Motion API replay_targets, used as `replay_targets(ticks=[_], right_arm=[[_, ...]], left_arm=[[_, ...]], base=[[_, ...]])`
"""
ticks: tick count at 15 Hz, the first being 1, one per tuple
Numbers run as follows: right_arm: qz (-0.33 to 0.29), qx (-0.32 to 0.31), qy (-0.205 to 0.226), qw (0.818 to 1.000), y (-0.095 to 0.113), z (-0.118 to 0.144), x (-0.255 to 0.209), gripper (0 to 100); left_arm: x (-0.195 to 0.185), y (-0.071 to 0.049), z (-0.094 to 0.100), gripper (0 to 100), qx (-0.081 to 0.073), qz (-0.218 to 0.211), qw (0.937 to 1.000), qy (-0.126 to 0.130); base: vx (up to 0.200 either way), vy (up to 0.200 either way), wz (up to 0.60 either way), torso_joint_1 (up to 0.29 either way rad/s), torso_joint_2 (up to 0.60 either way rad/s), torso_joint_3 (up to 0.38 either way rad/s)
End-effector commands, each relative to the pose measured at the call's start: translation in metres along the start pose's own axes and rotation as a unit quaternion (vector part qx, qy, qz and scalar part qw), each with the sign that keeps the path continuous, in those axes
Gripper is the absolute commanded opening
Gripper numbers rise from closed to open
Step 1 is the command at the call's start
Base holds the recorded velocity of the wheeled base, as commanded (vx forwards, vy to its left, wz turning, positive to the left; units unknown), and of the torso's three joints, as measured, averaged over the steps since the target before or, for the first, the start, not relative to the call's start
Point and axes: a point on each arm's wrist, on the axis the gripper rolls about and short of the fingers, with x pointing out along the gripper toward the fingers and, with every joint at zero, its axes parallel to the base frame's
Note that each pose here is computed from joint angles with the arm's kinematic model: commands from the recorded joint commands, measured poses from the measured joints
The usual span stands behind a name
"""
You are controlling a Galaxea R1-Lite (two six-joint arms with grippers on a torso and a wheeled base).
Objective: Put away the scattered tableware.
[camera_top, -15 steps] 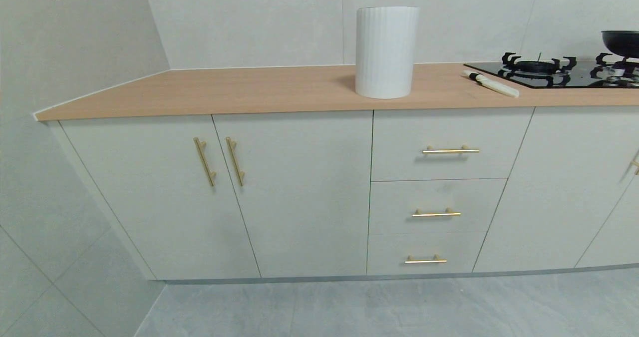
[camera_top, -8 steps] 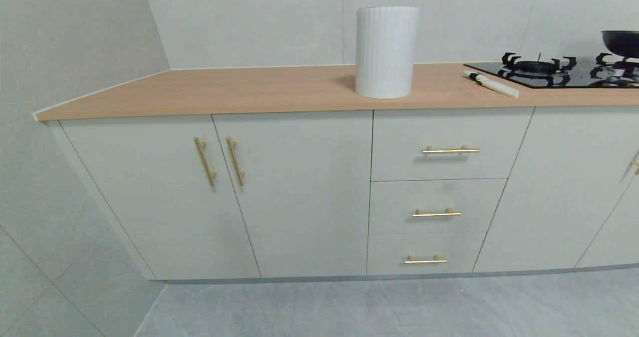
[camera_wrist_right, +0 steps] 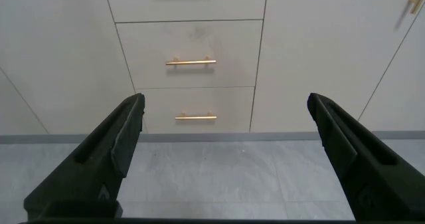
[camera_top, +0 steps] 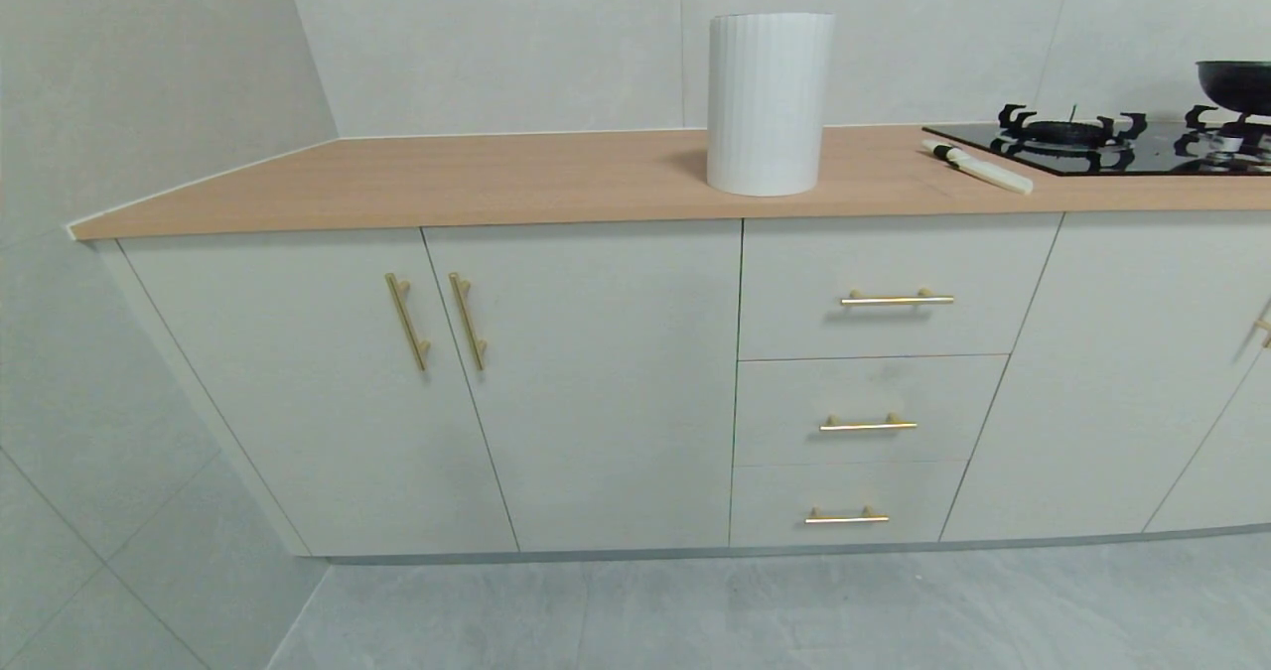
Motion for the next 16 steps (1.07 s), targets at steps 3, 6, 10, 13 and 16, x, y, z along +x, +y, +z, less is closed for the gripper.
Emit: replay_targets(ticks=[3, 6, 10, 13, 16], right_arm=[[0.0, -0.001, 0.004, 1.0, 0.0, -0.0005, 0.0003, 100], [0.0, -0.001, 0.004, 1.0, 0.0, -0.0005, 0.0003, 100], [0.0, -0.001, 0.004, 1.0, 0.0, -0.0005, 0.0003, 100], [0.0, -0.001, 0.004, 1.0, 0.0, -0.0005, 0.0003, 100], [0.001, -0.001, 0.005, 1.0, 0.0001, -0.0007, 0.0003, 100]], left_arm=[[0.0001, 0.0, -0.0001, 100, 0.0, 0.0, 1.0, 0.0], [0.0001, 0.0, -0.0001, 100, 0.0, 0.001, 1.0, 0.0], [0.0001, 0.0, -0.0001, 100, 0.001, 0.001, 1.0, 0.0], [0.0002, 0.0, -0.0001, 100, 0.001, 0.001, 1.0, 0.001], [0.0001, 0.0, -0.0001, 100, 0.001, 0.0, 1.0, 0.0]], base=[[0.0, 0.0, 0.0, 0.0, 0.0, 0.0], [0.0, 0.0, 0.0, 0.0, 0.0, 0.0], [0.0, 0.0, 0.0, 0.0, 0.0, 0.0], [0.133, 0.0, 0.0, 0.002, 0.0, 0.003], [0.2, 0.0, 0.0, 0.004, 0.0, 0.002]])
